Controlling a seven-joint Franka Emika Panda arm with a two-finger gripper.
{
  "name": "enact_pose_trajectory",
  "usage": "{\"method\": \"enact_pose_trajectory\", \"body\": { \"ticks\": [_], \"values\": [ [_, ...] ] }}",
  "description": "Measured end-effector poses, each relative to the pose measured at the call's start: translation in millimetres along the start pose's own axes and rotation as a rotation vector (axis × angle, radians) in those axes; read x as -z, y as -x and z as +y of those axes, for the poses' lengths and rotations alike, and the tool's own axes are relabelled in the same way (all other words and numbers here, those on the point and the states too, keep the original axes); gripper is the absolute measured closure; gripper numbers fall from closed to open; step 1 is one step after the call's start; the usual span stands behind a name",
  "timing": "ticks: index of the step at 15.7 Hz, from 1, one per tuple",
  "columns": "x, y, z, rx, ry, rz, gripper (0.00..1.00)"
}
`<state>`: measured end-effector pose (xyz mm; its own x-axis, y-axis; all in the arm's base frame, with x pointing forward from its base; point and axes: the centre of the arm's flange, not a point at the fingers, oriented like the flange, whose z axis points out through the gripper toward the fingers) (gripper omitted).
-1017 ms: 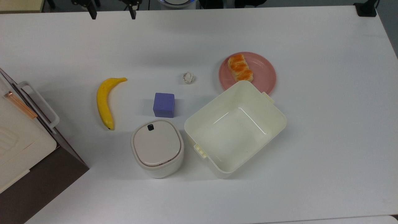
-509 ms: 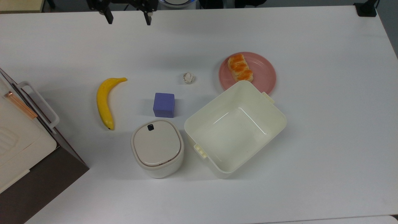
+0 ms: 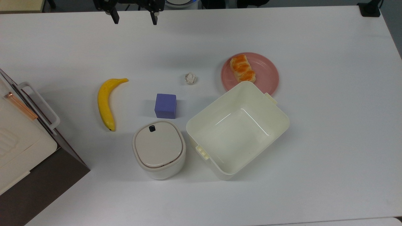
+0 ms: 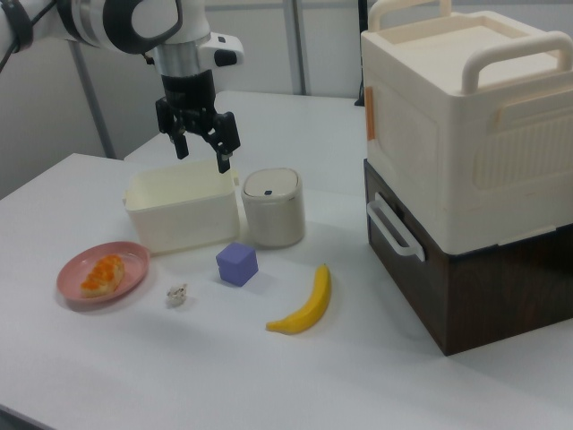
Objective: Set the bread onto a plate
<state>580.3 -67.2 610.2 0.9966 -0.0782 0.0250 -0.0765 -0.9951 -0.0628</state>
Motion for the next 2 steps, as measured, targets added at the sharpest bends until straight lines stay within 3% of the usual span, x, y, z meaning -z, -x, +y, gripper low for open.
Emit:
{"method": "enact_pose_trajectory", "body": {
  "ticks": [2],
  "values": [
    [-0.2,-0.6,-2.1,0.004,0.002,0.004,0.00]
  ]
}}
